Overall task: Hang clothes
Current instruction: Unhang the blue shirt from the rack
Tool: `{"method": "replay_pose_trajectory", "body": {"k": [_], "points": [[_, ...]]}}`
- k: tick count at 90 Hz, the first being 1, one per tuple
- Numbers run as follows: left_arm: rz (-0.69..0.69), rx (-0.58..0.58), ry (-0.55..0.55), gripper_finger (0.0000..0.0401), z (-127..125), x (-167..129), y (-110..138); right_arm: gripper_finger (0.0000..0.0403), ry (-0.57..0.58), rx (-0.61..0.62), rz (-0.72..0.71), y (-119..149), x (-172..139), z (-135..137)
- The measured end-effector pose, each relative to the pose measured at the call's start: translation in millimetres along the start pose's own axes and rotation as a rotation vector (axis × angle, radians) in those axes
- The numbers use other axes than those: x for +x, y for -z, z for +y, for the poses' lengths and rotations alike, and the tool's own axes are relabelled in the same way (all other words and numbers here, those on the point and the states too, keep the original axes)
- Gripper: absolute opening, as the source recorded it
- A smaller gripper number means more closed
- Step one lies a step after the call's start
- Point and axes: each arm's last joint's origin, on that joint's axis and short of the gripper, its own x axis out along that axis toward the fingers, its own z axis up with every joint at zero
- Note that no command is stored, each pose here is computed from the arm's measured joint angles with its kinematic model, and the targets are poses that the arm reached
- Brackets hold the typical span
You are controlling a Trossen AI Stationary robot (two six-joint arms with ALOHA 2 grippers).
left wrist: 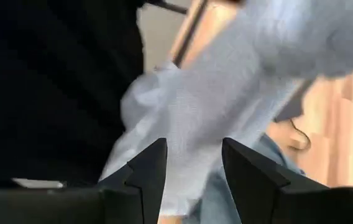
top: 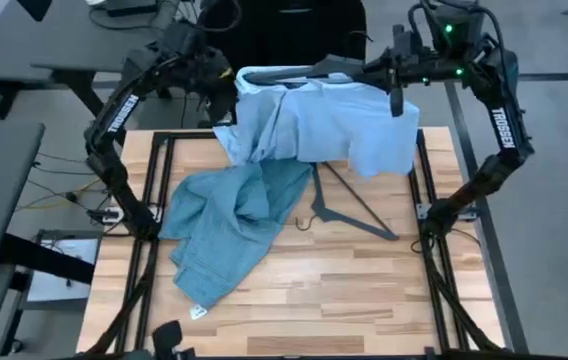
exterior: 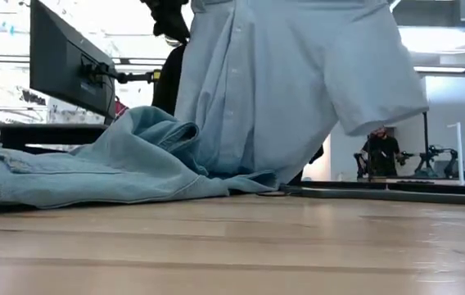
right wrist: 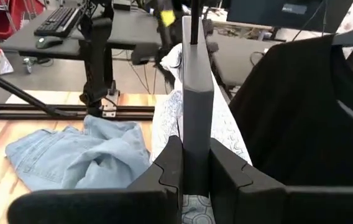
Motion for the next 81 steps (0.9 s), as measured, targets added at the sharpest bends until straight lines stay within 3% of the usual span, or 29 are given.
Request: {"method": "replay_pose_trajectory", "body": {"k": [41,48,58,67,81], "points": [[-0.207,0.050,0.068,0.0135,-2.7,19.5,-18.0,0.0029,0.013,-0.005,-0.007,-0.5,-0.8,-1.8],[-0.227,0.049,0.074,0.0106,-6.1,24.5,-21.2,0.0029,0.019,-0.007,-0.008,-0.7,-0.8,-2.2],[-0.221,0.048,0.065,0.0023,-6.5,28.1,-19.1,0.0029,0.025,-0.008,-0.017,-1.3,-3.6,-3.7],[-0.157,-0.006,0.017,0.0006,2.5,41.0,-8.0,0.0029,0.038,-0.011,-0.021,-1.4,-8.3,-3.5],[-0.130,-0.096,0.067,0.0000,12.1,79.9,14.3,0.0029,0.069,-0.030,-0.054,-6.5,-28.8,4.7]]}}
